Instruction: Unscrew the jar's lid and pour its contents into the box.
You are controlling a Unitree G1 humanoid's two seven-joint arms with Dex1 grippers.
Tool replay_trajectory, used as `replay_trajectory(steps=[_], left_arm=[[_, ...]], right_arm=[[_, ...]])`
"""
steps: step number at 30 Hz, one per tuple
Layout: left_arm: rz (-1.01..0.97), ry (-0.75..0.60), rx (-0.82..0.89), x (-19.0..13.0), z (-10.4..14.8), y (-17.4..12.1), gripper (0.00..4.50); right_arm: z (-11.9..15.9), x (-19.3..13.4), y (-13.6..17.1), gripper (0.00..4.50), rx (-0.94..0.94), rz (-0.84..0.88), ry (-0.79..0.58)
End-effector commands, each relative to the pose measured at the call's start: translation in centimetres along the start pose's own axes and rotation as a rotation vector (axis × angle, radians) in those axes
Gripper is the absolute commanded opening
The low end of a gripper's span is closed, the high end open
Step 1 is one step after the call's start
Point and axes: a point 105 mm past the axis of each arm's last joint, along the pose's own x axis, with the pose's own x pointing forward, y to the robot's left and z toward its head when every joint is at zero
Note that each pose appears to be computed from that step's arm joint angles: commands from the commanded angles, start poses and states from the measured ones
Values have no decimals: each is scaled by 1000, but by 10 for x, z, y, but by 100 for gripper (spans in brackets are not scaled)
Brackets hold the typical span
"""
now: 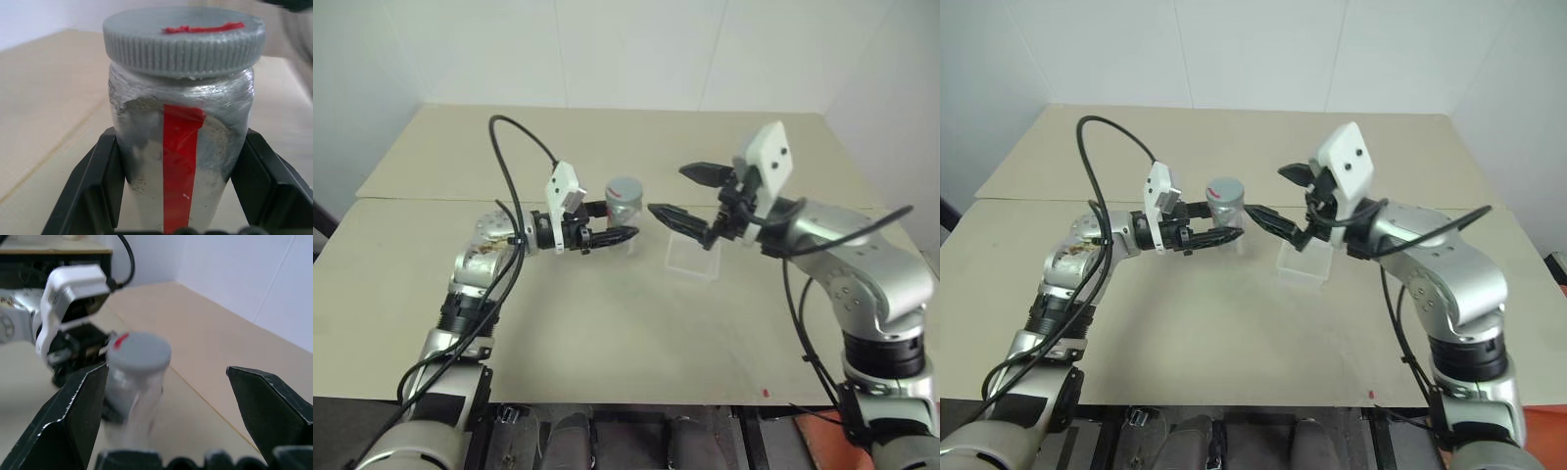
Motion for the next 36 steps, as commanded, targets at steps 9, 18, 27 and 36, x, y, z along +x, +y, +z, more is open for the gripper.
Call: replay_trajectory(steps=[9,18,27,36], left_arm=[[-136,-28,70,18,11,-8,270],[-138,-34,74,14,12,-11,270],[-130,-30,81,13,12,-12,270],[-135,-35,88,13,15,-11,270]], right_arm=[[9,15,13,450,20,60,-22],[3,24,11,450,60,73,2],[-1,27,12,327,77,95,18],[-2,24,19,300,56,140,23]])
